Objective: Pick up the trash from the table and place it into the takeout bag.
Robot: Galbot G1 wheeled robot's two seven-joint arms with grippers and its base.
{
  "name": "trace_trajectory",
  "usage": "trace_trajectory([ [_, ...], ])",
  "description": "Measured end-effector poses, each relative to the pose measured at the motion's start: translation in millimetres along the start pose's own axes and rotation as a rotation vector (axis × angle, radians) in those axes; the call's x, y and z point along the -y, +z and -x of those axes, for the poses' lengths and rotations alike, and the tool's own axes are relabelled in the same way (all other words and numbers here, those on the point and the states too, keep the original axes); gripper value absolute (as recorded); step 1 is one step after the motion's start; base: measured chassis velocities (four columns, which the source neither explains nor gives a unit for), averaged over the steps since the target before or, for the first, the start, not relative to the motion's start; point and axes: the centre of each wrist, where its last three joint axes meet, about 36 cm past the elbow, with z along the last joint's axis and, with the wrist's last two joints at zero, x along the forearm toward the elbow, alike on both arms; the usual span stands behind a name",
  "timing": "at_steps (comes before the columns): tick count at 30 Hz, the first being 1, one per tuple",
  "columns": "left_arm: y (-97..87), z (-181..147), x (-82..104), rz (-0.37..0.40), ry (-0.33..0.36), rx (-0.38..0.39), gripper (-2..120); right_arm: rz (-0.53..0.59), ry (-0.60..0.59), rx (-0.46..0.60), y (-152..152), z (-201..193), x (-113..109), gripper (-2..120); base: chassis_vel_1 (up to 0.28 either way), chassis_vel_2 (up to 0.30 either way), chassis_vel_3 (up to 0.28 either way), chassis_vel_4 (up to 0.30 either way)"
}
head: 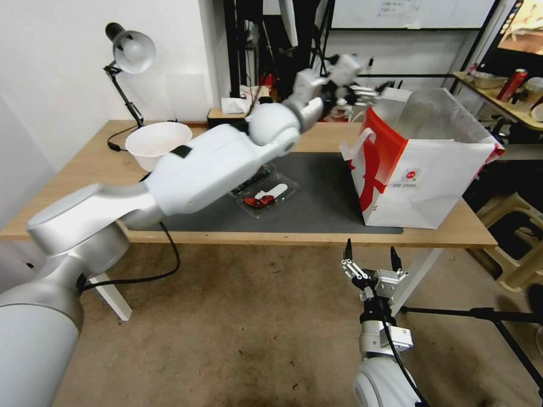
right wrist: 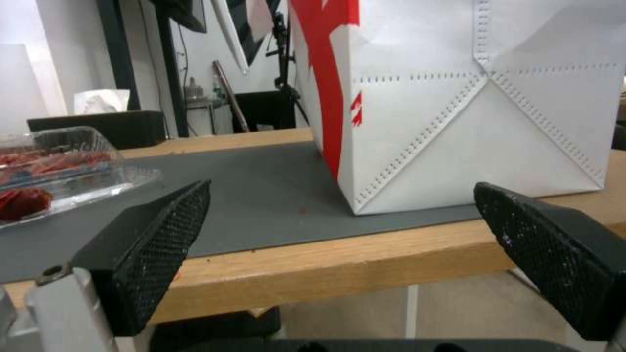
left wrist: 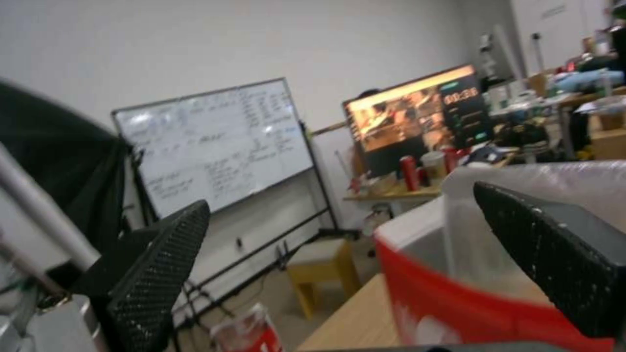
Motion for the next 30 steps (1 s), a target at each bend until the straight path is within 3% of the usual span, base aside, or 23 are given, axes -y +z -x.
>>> trace_trajectory([
  [6,25.6,-39,-22.1,-0.033,-0.080,-0.044,100,0.000,-0.001,0.001,-2,0,0,100,0.000,0.000,0.000,0.000],
  [8,39.0,-72,-38.2,-0.043,-0.131,-0.079,100,-0.001,-0.003,0.001,-3,1,0,100,0.000,0.000,0.000,0.000],
  [13,52.6,-120,-56.9,-0.051,-0.199,-0.117,100,0.000,-0.007,0.000,-3,0,-1,100,0.000,0.000,0.000,0.000],
  [24,71.8,-189,-62.1,-0.102,-0.299,-0.145,100,-0.002,-0.016,-0.001,-3,-1,-4,100,0.000,0.000,0.000,0.000],
  [30,91.9,-234,-55.7,-0.134,-0.350,-0.186,100,-0.003,-0.024,-0.005,-3,-2,-4,100,0.000,0.000,0.000,0.000],
])
